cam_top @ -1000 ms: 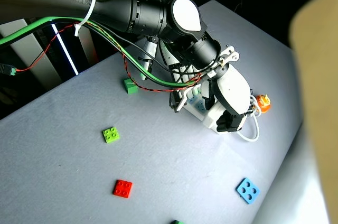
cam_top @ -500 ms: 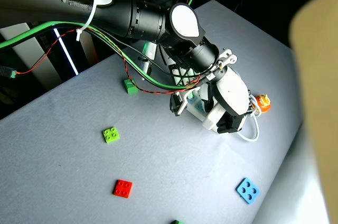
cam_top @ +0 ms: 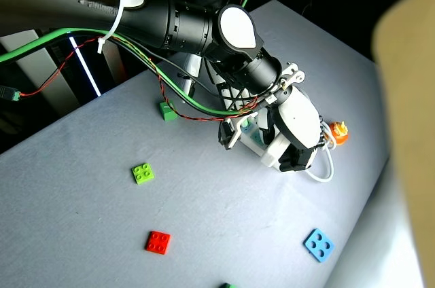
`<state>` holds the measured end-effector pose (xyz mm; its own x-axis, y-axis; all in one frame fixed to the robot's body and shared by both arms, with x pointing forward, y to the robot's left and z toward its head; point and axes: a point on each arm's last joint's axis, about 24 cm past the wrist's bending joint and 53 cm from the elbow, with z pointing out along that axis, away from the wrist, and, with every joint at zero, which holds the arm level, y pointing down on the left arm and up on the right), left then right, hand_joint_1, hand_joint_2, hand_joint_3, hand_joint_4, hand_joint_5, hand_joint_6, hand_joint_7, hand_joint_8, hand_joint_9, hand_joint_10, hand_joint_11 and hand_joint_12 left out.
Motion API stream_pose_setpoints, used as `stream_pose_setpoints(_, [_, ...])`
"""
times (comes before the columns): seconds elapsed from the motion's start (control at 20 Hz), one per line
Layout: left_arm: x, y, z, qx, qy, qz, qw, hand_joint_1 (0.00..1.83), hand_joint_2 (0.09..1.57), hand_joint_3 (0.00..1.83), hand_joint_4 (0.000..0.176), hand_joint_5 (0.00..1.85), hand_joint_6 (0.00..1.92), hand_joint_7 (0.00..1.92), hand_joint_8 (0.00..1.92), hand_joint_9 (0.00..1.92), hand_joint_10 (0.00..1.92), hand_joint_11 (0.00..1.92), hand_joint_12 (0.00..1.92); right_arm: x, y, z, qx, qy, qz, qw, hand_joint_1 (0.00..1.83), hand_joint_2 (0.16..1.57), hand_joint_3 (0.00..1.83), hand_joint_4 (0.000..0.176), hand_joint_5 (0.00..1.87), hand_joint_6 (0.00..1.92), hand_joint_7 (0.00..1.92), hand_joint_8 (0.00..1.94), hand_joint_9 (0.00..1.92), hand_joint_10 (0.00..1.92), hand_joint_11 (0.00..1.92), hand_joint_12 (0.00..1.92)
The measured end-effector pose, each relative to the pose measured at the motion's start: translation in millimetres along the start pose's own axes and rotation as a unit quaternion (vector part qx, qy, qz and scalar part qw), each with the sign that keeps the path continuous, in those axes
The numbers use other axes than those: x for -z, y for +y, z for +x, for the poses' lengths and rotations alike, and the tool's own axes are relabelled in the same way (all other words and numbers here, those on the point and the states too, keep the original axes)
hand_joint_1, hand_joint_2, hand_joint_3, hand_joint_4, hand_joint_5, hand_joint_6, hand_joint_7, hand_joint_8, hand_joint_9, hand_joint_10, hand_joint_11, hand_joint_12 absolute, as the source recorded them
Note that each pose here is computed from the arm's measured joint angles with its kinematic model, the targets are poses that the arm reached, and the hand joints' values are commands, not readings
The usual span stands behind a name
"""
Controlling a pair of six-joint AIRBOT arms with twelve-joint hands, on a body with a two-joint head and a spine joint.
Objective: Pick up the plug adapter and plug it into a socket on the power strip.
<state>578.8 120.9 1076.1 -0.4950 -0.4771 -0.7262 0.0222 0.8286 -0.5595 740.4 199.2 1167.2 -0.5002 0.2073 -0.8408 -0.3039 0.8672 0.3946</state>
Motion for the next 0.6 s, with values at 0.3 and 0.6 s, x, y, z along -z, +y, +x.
stream_pose_setpoints(0.3, [-0.2,-1.5,-0.6,0.001,0.000,0.001,1.0000,0.00,1.14,0.00,0.000,0.03,0.00,0.06,0.01,0.06,0.01,0.00,0.10,1.4,-1.2,-2.0,-0.001,0.000,-0.008,1.0000,1.24,1.10,0.00,0.000,0.90,1.05,1.10,0.83,1.07,0.30,0.78,0.86])
stream_pose_setpoints(0.6, [-0.5,-2.7,-0.1,0.002,-0.001,0.002,1.0000,0.00,1.15,0.00,0.000,0.01,0.00,0.05,0.00,0.05,0.00,0.00,0.12,5.6,-0.3,-5.9,0.014,-0.014,-0.020,0.9996,1.14,1.16,0.00,0.000,0.88,1.11,0.97,0.17,1.04,0.01,0.67,0.86])
